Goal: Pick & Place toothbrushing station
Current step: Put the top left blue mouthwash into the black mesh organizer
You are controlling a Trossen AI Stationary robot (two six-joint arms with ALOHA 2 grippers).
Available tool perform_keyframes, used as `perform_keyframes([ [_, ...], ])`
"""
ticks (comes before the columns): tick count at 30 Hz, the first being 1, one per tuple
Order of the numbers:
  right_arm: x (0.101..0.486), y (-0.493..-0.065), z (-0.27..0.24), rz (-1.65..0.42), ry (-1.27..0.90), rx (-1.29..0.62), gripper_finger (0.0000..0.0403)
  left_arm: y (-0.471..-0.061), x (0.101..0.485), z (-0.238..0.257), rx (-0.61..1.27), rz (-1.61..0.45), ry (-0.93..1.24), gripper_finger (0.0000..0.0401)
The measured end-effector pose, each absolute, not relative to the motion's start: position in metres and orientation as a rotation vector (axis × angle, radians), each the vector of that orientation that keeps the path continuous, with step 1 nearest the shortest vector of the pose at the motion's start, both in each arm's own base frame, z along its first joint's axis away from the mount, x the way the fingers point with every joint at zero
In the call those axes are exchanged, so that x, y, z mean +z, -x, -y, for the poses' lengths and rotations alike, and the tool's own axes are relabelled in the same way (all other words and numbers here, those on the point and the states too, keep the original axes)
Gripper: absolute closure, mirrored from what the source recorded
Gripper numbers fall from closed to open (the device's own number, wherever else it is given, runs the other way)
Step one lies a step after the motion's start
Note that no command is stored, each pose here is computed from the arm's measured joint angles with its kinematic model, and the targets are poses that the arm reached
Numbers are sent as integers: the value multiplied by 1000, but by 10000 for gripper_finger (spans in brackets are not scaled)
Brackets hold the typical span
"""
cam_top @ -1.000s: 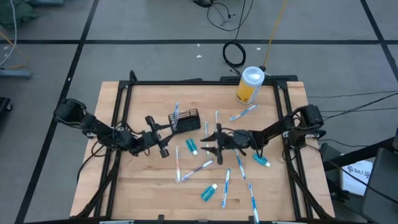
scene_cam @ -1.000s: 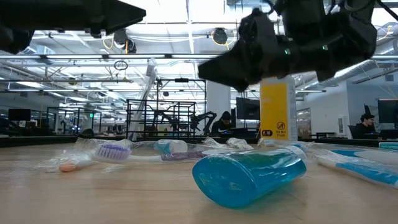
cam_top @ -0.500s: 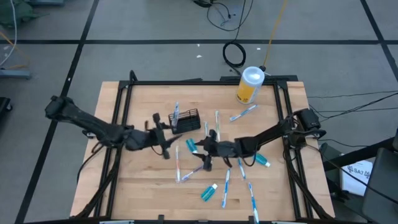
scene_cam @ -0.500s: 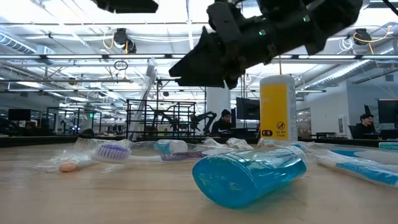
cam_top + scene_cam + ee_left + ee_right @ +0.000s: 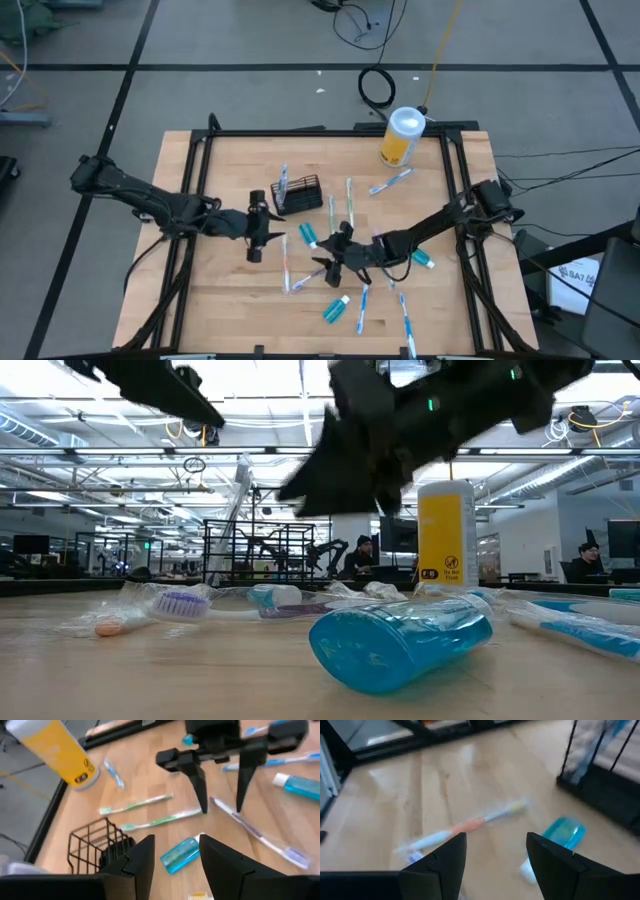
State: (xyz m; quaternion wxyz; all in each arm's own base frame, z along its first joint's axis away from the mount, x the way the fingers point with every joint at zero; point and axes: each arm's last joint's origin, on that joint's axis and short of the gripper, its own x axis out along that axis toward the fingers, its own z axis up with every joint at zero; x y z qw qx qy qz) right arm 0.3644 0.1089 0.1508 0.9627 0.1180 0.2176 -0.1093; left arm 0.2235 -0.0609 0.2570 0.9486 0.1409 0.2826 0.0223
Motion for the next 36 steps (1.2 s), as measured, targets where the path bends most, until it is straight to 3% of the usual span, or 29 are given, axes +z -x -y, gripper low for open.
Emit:
perform_keyframes([
  [12,109,-373,-99,-476,-243,-327,204,-242,197,67,34,-662,-263,240],
  [22,98,-384,-91,-413,-333,-323,204,-248,195,69,17,-636,-284,240],
  [36,84,-379,-83,-496,-245,-419,204,-248,195,69,-18,-635,-282,240],
])
